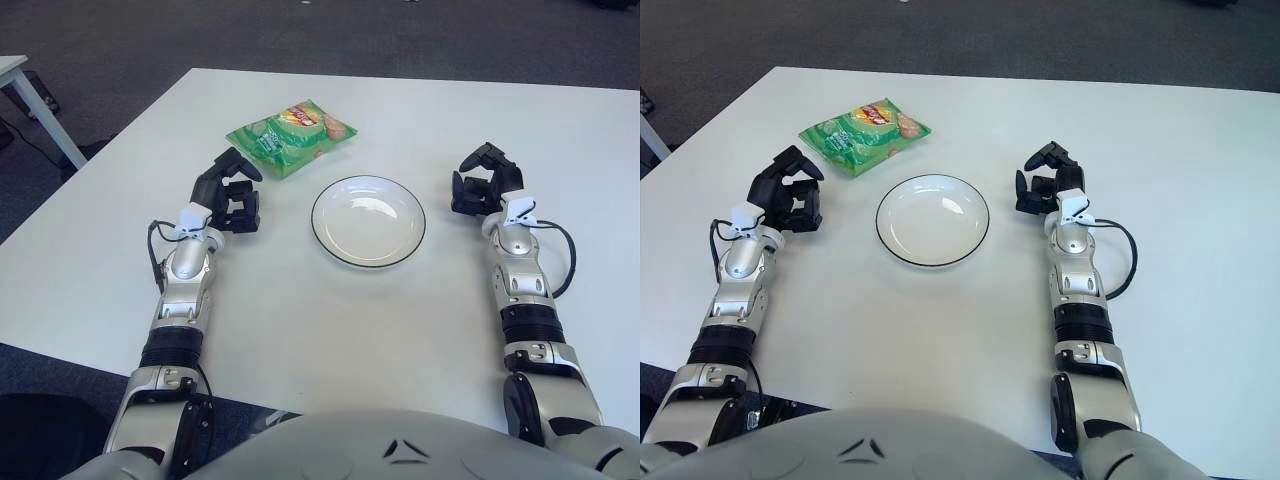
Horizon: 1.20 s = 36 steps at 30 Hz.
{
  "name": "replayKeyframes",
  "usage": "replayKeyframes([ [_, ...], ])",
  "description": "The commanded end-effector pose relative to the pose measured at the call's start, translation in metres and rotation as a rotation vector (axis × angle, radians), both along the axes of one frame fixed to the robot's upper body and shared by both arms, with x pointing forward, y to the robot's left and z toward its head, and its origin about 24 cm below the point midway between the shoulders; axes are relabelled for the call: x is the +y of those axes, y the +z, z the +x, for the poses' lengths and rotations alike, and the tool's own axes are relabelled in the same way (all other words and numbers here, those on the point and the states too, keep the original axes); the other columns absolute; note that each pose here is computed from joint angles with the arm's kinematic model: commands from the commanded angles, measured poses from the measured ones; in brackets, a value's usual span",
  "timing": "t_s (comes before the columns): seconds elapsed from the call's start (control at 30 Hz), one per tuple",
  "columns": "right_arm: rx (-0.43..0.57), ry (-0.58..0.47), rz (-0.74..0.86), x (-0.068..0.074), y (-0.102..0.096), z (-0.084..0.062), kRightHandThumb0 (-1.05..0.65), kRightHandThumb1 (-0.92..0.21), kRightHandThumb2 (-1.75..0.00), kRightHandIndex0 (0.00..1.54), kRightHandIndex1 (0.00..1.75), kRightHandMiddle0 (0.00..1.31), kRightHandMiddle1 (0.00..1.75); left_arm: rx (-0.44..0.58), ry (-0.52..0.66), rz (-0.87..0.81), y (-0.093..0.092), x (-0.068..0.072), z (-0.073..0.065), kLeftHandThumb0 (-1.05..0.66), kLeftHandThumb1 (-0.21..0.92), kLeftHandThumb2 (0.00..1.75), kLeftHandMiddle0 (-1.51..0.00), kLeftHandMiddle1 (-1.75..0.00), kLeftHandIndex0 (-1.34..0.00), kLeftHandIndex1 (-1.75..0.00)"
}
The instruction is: Put the snack into the plate.
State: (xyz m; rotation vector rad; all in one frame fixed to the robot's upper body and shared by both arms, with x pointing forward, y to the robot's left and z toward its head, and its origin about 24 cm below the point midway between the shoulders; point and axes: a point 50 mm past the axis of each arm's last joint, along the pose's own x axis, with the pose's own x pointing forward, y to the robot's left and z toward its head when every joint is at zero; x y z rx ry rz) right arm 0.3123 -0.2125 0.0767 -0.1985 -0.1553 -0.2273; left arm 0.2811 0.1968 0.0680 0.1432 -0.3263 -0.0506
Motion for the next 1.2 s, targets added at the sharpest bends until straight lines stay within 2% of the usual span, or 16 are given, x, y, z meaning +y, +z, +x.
replayKeyframes([
  [0.0,0.157,-0.032,0.027,-0.003,-0.044,-0.022,-0.49,-0.31,-1.33,1.35,1.75,0.62,1.75,0.270,0.036,-0.081,-0.070,-0.004,-0.040,-0.46,0.38,1.23,-1.28,-1.75,-0.56,-1.75],
  [0.43,0.159,-0.022,0.026,0.001,-0.043,-0.022,-0.49,-0.31,-1.33,1.35,1.75,0.62,1.75,0.275,0.039,-0.078,-0.070,0.000,-0.039,-0.46,0.38,1.23,-1.28,-1.75,-0.56,-1.75],
  [0.67,0.152,-0.016,0.025,0.005,-0.042,-0.023,-0.49,-0.31,-1.33,1.35,1.75,0.62,1.75,0.262,0.038,-0.071,-0.065,0.004,-0.039,-0.47,0.35,1.27,-1.29,-1.75,-0.58,-1.75],
  [0.83,0.149,-0.013,0.029,0.007,-0.041,-0.024,-0.49,-0.31,-1.33,1.36,1.75,0.63,1.75,0.216,0.056,-0.038,-0.049,0.012,-0.034,-0.48,0.32,1.31,-1.28,-1.75,-0.61,-1.75],
  [0.97,0.143,-0.010,0.033,0.008,-0.040,-0.025,-0.49,-0.30,-1.33,1.35,1.75,0.63,1.75,0.143,0.087,0.075,-0.028,0.030,-0.031,-0.49,0.29,1.35,-1.27,-1.75,-0.64,-1.75],
  [1.17,0.141,-0.007,0.025,0.009,-0.039,-0.026,-0.49,-0.30,-1.34,1.35,1.75,0.63,1.75,0.041,0.111,0.271,-0.018,0.032,-0.033,-0.50,0.26,1.38,-1.28,-1.75,-0.66,-1.75],
])
